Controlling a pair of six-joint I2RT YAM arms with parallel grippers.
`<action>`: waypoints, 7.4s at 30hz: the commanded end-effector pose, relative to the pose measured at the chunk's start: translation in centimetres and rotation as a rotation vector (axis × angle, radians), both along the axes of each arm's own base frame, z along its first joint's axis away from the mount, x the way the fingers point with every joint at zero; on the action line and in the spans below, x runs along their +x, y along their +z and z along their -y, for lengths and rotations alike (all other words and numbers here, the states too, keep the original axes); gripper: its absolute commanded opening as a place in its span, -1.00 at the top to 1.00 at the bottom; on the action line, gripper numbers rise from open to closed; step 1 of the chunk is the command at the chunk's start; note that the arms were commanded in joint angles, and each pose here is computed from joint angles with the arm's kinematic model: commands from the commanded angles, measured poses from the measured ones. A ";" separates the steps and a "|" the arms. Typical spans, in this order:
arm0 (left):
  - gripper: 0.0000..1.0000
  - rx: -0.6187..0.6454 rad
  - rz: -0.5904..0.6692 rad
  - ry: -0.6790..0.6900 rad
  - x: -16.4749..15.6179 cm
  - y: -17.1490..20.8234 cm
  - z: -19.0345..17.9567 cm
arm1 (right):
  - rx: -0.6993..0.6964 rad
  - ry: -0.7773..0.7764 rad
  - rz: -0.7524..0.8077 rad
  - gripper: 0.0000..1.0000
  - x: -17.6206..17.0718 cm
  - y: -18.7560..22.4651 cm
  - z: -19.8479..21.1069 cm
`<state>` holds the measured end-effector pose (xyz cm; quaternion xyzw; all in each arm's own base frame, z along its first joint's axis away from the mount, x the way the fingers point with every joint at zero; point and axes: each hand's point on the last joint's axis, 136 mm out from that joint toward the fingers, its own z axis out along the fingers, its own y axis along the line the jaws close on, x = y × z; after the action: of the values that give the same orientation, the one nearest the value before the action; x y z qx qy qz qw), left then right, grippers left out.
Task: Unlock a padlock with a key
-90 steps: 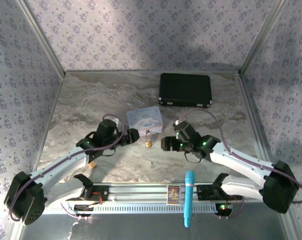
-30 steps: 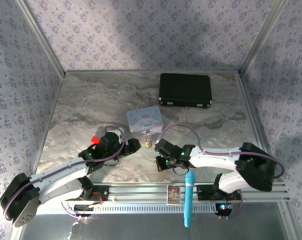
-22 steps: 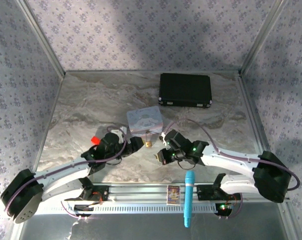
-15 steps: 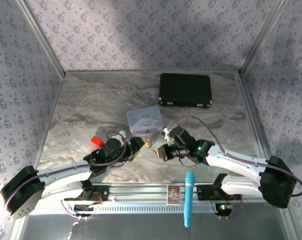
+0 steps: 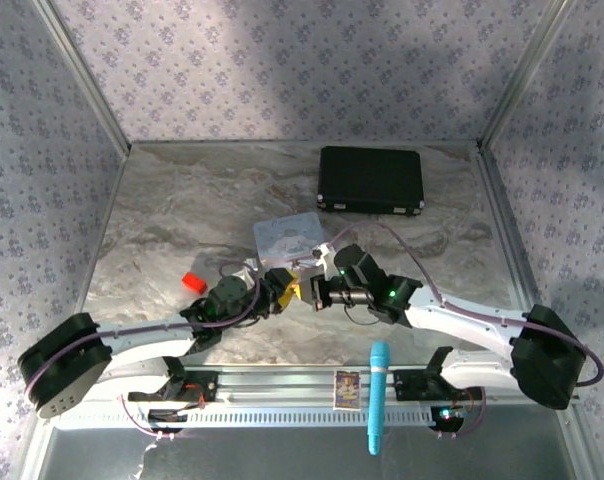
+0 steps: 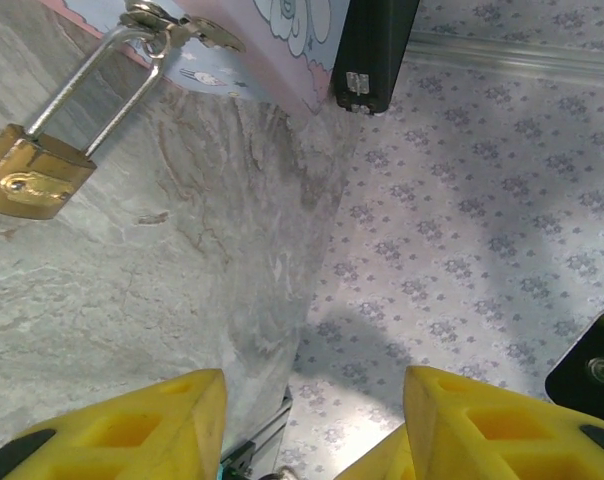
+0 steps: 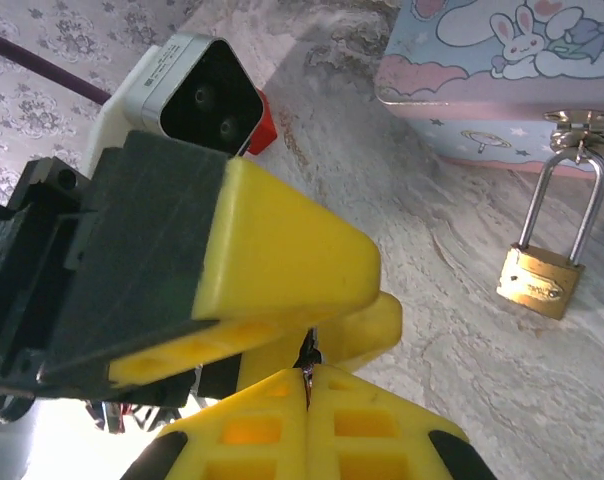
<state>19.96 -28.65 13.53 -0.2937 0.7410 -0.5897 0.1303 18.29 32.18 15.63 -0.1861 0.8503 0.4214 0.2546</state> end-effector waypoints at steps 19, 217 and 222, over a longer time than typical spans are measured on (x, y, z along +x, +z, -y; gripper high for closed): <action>0.63 0.041 0.025 0.037 0.5 1.2 -0.6 | 0.054 -0.010 -0.021 1.00 0.0 0.7 -0.1; 0.93 0.336 0.139 0.111 6.7 -8.5 0.0 | 0.406 -0.203 -0.465 1.00 4.4 -7.5 1.7; 0.90 0.332 0.136 0.108 6.8 -8.4 0.0 | 0.412 -0.197 -0.481 1.00 4.2 -7.7 0.8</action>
<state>26.89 -28.68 5.75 -0.2490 0.7962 -0.4755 0.2792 22.10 30.71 7.66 0.0528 0.8026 0.5825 0.1174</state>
